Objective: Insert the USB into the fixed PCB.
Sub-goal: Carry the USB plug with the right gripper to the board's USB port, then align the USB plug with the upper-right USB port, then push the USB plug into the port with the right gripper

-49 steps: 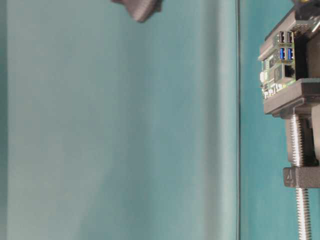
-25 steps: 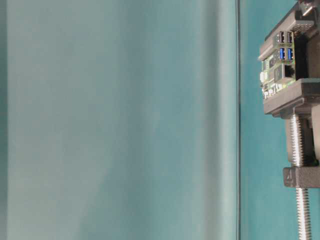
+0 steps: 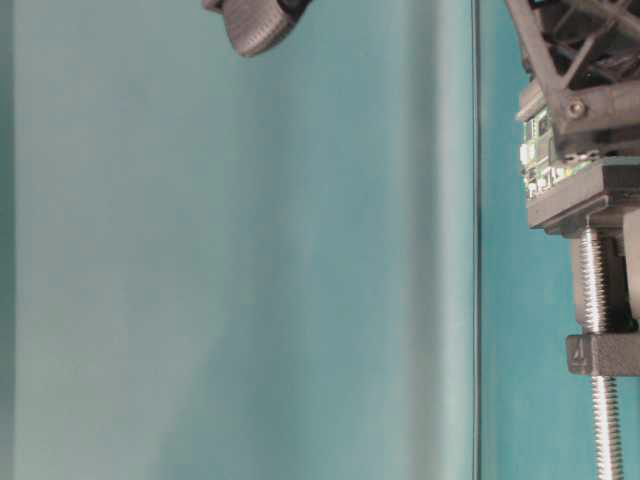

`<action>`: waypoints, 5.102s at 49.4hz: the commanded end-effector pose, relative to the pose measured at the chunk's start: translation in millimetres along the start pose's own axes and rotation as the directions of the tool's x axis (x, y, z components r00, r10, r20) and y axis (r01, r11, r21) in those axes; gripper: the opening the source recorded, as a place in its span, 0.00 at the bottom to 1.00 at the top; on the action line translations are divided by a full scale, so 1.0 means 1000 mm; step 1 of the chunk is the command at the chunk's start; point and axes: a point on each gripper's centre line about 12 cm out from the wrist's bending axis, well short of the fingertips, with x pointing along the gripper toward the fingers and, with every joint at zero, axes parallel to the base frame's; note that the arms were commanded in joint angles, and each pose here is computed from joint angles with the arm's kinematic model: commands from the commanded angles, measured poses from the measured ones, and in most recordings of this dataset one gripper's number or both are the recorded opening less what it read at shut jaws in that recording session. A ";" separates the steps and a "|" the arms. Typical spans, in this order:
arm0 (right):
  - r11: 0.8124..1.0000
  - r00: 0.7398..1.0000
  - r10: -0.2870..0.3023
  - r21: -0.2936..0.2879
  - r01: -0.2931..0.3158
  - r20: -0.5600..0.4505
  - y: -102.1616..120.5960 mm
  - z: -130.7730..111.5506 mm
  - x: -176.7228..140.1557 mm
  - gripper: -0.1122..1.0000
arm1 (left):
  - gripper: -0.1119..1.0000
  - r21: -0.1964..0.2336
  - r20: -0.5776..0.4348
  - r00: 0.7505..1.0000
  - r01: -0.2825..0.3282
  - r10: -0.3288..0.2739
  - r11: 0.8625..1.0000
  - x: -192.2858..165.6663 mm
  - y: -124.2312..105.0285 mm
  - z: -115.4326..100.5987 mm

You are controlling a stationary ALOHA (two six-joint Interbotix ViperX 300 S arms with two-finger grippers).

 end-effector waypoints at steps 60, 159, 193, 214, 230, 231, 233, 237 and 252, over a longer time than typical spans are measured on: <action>0.998 1.000 -0.027 0.058 0.028 -0.002 -0.001 0.010 0.007 0.29 | 0.96 -0.010 0.012 1.000 0.000 0.001 1.000 0.001 0.000 0.005; 0.992 0.999 -0.032 0.120 0.030 0.018 -0.003 0.008 0.023 0.29 | 0.96 -0.009 0.014 1.000 -0.001 0.002 1.000 0.001 0.000 0.005; 0.992 1.000 -0.021 0.121 0.020 0.008 -0.005 0.024 0.029 0.29 | 0.96 -0.009 0.013 1.000 -0.002 0.002 1.000 0.001 0.000 0.005; 0.993 0.999 -0.032 0.113 0.030 0.016 0.002 0.016 0.035 0.29 | 0.96 -0.008 0.012 1.000 0.000 0.000 1.000 0.001 0.000 0.005; 0.993 0.999 -0.038 0.116 0.035 0.023 0.000 0.023 0.037 0.29 | 0.96 -0.008 0.011 1.000 0.000 0.000 1.000 0.001 0.000 0.004; 0.993 0.999 -0.039 0.113 0.036 0.024 0.000 0.023 0.037 0.29 | 0.96 -0.008 0.012 1.000 0.000 0.000 1.000 0.001 0.000 0.005; 0.993 0.999 -0.040 0.111 0.037 0.025 0.000 0.025 0.036 0.29 | 0.96 -0.009 0.013 1.000 -0.002 0.002 1.000 0.001 0.000 0.005; 0.993 0.999 -0.042 0.111 0.039 0.023 0.002 0.026 0.037 0.29 | 0.96 -0.008 0.011 1.000 0.000 0.000 1.000 0.001 0.000 0.004; 0.991 0.998 -0.057 0.122 0.055 0.018 0.005 0.030 0.042 0.29 | 0.96 -0.008 0.012 1.000 0.000 0.000 1.000 0.001 0.000 0.005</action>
